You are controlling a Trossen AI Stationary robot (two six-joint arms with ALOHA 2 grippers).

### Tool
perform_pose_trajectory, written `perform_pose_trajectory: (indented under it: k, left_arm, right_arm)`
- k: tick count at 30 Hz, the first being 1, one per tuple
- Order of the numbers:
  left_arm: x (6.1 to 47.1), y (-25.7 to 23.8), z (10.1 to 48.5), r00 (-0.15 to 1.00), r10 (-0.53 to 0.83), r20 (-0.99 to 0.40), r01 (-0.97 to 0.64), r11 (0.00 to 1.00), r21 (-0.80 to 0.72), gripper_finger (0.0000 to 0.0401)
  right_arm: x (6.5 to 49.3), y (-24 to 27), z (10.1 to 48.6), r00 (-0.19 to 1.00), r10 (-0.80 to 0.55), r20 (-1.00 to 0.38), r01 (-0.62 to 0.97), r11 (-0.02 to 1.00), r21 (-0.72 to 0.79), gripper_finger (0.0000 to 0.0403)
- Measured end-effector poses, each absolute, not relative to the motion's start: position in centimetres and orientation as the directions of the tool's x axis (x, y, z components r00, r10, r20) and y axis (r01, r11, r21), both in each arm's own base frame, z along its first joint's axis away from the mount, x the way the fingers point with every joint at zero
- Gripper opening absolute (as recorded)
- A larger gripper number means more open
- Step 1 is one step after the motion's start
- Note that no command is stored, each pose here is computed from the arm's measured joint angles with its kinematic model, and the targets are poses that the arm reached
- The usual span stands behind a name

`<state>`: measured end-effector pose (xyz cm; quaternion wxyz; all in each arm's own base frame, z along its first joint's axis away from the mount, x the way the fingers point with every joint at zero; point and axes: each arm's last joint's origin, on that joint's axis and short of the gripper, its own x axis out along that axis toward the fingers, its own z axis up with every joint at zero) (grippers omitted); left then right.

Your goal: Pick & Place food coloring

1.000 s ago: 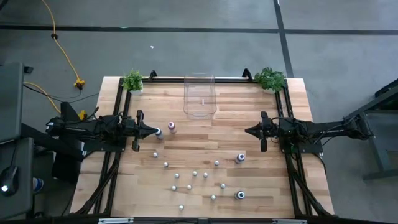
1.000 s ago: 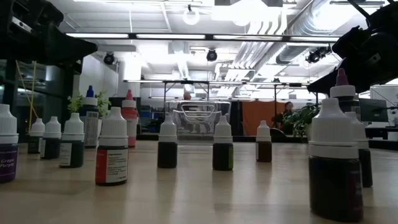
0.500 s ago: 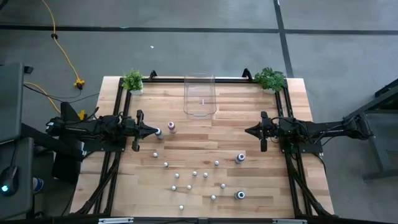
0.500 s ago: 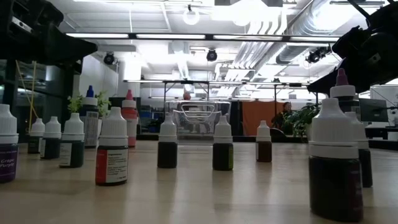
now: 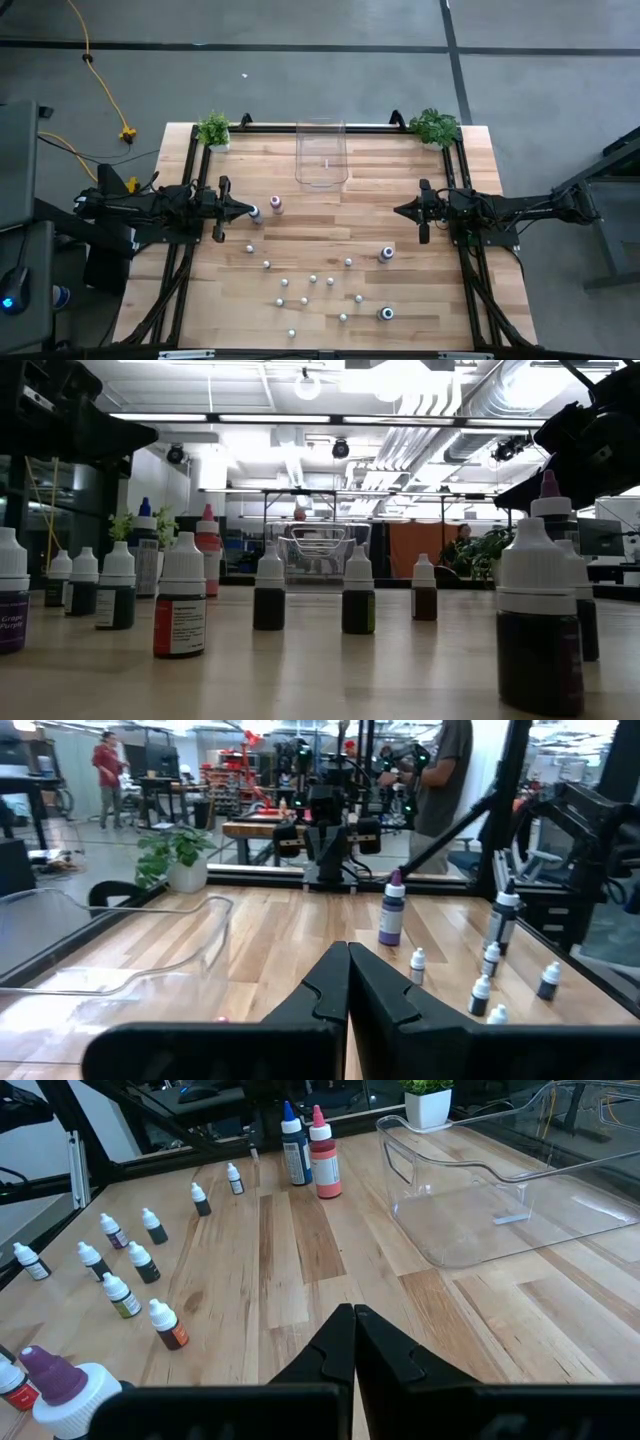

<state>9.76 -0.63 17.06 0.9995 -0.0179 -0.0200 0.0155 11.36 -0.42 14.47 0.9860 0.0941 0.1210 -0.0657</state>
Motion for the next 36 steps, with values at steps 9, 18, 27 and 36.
perform_pose_trajectory:
  k: [9,18,27,36]
  left_arm:
    - [9.8,-0.7,17.1,0.999,0.02,0.041,-0.019,0.999,-0.043,0.0]
    - [9.5,-0.5,18.3,0.995,0.055,0.082,-0.047,0.995,-0.093,0.0005]
    - [9.5,-0.4,18.3,0.991,0.115,0.061,-0.108,0.988,-0.106,0.0113]
    - [9.3,-0.3,17.8,0.991,0.117,-0.061,-0.121,0.99,-0.074,0.0232]
  right_arm:
    - [11.4,-0.4,14.5,0.962,-0.107,-0.252,0.152,0.974,0.17,0.0]
    - [11.4,-0.4,14.5,0.962,-0.107,-0.251,0.152,0.974,0.17,0.0]
    - [11.4,-0.4,14.5,0.962,-0.107,-0.251,0.152,0.974,0.17,0.0]
    - [11.4,-0.4,14.5,0.962,-0.107,-0.251,0.152,0.974,0.17,0.0]
